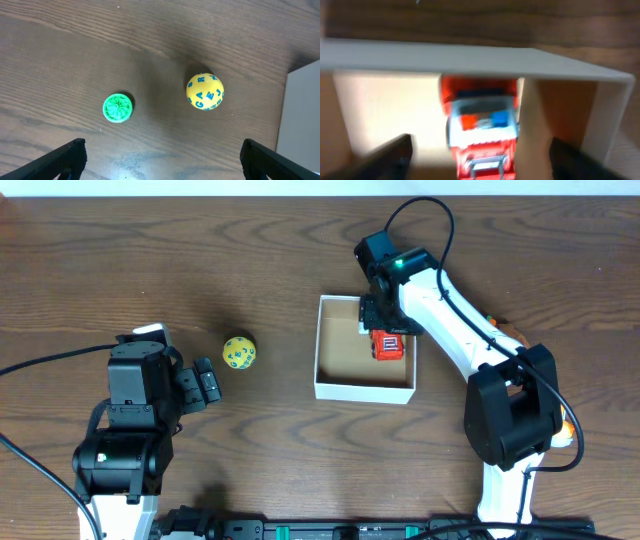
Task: Pack container
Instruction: 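Carry the red fire truck into the white box and release, then reach the right gripper to the brown plush bear and grasp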
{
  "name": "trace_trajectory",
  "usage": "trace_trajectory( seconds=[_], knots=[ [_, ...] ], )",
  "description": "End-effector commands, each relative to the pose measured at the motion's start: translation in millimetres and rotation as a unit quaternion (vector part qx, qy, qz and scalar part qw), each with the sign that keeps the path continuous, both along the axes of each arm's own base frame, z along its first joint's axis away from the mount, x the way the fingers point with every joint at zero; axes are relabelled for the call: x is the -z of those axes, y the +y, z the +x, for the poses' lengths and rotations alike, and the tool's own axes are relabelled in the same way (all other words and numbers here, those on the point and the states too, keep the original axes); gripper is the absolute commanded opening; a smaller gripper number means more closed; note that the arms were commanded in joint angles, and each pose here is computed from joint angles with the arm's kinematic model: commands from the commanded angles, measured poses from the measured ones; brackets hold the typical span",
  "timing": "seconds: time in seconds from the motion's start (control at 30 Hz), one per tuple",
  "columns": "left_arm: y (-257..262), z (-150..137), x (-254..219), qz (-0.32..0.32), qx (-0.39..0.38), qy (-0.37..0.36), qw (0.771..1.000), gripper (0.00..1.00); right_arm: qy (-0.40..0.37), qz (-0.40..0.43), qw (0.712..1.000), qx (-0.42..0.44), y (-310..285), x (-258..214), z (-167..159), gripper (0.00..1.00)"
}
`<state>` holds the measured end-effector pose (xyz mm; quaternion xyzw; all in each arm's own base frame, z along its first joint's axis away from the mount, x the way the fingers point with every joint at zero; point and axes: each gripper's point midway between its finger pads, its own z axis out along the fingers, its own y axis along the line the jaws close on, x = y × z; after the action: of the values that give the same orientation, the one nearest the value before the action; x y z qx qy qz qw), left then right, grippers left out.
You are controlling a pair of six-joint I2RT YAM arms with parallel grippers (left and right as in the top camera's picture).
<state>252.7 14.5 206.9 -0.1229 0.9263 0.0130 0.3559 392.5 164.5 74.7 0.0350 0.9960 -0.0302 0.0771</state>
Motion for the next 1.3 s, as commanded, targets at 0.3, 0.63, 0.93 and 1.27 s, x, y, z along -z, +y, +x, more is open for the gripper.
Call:
trace_trajectory(
  seconds=[0.3,0.63,0.93,1.27],
  knots=[
    [2.4,1.6,-6.3,0.002,-0.006,-0.008,1.0,0.98,-0.221,0.003,0.974,0.048,-146.7,-225.1,19.4,0.99],
    [2.4,1.6,-6.3,0.002,-0.006,-0.008,1.0,0.98,-0.01,-0.001,0.999,0.035,-246.4,-89.3,-32.5,0.99],
    [2.4,1.6,-6.3,0.002,-0.006,-0.008,1.0,0.98,0.044,0.01,0.998,0.037,-244.6,14.8,-47.4,0.99],
    [2.4,1.6,-6.3,0.002,-0.006,-0.008,1.0,0.98,0.033,0.011,0.999,0.034,-239.2,22.8,-42.1,0.17]
  ],
)
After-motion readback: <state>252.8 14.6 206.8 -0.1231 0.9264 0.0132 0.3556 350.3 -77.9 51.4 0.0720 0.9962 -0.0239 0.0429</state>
